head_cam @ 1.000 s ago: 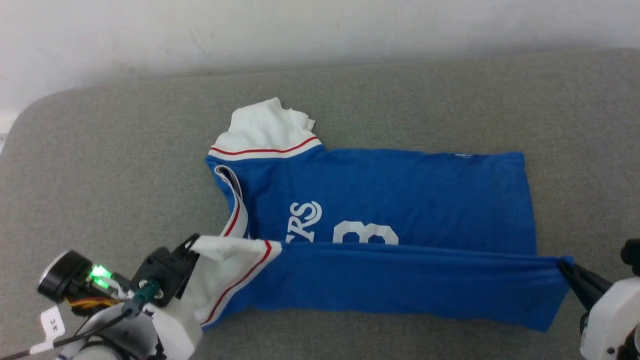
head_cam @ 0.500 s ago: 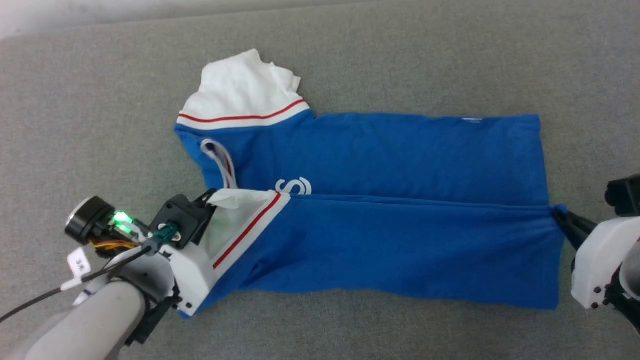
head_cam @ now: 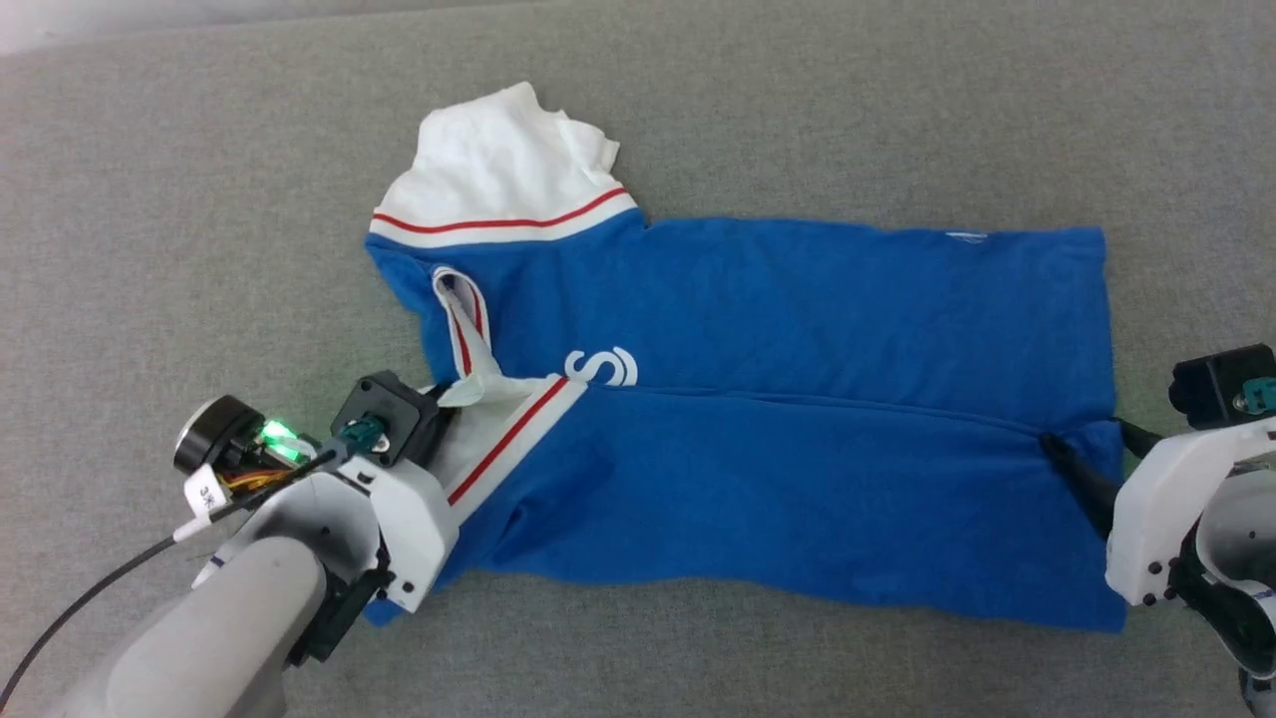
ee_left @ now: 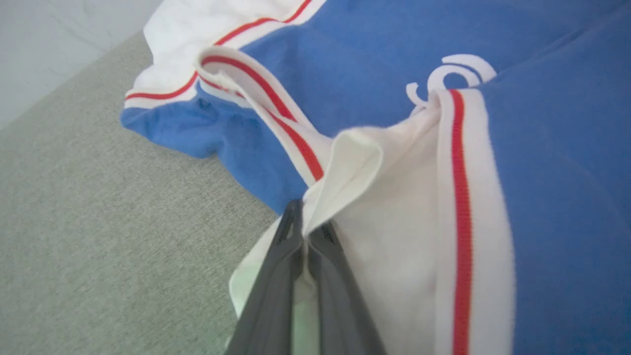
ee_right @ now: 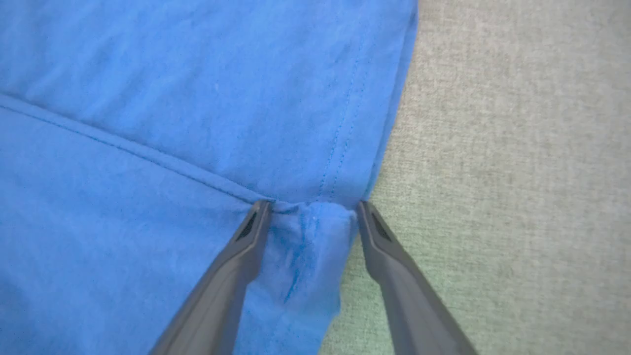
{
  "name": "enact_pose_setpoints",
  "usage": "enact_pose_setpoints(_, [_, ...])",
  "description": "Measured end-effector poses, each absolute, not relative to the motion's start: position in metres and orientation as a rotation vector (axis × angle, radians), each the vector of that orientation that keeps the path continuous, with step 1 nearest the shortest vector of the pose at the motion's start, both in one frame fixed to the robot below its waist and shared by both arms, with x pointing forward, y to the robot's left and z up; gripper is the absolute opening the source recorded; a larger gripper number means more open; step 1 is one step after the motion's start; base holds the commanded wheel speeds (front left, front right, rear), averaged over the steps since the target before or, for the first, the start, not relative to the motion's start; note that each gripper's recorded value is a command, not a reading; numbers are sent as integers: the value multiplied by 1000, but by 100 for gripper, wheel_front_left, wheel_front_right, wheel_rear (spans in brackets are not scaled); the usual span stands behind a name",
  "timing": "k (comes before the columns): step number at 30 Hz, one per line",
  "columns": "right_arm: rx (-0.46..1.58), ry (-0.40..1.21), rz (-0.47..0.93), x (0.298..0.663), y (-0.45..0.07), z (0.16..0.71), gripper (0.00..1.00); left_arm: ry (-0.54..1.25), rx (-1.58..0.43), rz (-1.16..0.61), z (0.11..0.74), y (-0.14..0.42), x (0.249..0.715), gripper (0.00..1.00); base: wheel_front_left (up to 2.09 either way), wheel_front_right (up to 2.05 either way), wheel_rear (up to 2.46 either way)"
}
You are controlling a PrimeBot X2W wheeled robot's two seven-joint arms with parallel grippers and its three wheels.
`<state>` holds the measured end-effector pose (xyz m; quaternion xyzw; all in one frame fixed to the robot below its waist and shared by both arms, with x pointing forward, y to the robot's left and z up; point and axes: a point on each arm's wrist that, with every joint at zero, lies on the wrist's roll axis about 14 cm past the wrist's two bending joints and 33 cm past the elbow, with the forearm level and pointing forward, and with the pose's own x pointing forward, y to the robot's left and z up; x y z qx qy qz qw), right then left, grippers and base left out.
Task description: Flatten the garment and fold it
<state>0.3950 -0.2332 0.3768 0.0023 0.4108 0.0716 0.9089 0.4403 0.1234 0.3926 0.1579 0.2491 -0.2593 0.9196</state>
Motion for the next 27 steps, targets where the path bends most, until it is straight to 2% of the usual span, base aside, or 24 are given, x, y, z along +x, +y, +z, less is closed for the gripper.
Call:
enact_pose_setpoints(1, [8, 840, 147, 395, -233, 378, 100, 509, 320, -524, 394, 125, 441, 95, 0, 0, 0])
enact_pose_setpoints(3, [19, 822, 146, 395, -232, 381, 100, 495, 293, -506, 399, 125, 440, 100, 0, 0, 0])
enact_pose_setpoints(10, [61, 696, 137, 390, -230, 409, 100, 347, 172, -386, 435, 133, 435, 100, 0, 0, 0])
enact_pose_setpoints(20, [77, 297, 8, 375, -244, 487, 100, 67, 26, -144, 500, 163, 400, 100, 0, 0, 0])
enact_pose_setpoints(27, [30, 58, -92, 355, -245, 522, 100, -14, -13, -2, 516, 181, 367, 100, 0, 0, 0])
